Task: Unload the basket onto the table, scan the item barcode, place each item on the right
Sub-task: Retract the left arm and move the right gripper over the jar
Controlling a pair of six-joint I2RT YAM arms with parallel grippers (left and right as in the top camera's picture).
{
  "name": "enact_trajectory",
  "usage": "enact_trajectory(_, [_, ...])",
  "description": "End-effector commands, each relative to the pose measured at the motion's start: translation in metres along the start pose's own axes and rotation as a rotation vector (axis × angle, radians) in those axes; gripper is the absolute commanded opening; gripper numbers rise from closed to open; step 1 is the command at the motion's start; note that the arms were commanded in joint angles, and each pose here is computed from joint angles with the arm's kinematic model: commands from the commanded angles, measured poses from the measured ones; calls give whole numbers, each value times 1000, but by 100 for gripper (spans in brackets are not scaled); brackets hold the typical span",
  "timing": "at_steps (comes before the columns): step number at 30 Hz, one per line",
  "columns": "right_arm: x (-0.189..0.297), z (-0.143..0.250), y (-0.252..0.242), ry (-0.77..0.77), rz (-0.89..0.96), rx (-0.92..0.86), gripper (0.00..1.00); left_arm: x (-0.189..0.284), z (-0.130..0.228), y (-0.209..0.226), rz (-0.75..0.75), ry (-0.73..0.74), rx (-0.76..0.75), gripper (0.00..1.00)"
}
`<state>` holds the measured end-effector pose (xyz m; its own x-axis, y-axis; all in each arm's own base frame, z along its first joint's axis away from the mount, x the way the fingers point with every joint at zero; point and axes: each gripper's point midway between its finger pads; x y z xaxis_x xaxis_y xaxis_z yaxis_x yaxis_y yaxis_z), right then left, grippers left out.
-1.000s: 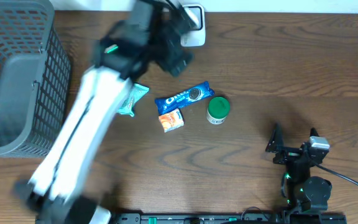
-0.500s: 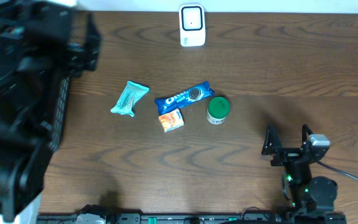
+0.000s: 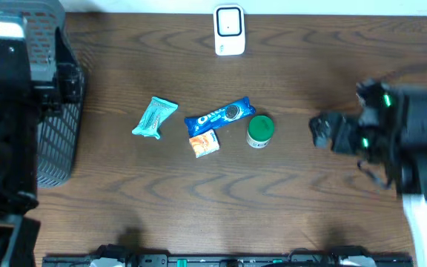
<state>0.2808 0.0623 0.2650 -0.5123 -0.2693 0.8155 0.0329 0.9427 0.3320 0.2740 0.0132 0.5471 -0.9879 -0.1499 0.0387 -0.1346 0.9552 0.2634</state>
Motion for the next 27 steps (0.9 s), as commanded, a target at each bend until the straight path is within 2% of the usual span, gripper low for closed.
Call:
enact_trajectory(1, [-17,-13,20,84,-82,0,99,-9,8,-6,16,20,20,98])
enact_trajectory(4, [-46,-32,33,94,-151,-66,99,-14,11,-9,24,19,19,98])
enact_trajectory(9, [-87,-19,10,184,165,-305,99,-16,14,-11,26,24,17,98])
enact_trajectory(15, [-115,5,29,323,302,-380,99,-7,16,-9,26,22,28,98])
enact_trajectory(21, [-151,20,22,422,370,-391,99,38,15,-2,32,-81,53,98])
enact_trajectory(27, [-171,23,19,444,388,-395,99,93,11,15,-8,-244,94,98])
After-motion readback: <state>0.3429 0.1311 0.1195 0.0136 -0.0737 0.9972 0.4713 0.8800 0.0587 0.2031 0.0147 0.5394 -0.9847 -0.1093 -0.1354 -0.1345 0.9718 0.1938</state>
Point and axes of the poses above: each gripper's point midway between its finger pads, its own x axis back along the fingers, its own y axis along the line the jaws close on, z = x × y, and after that the axes turned 1 degree about x, right-handed
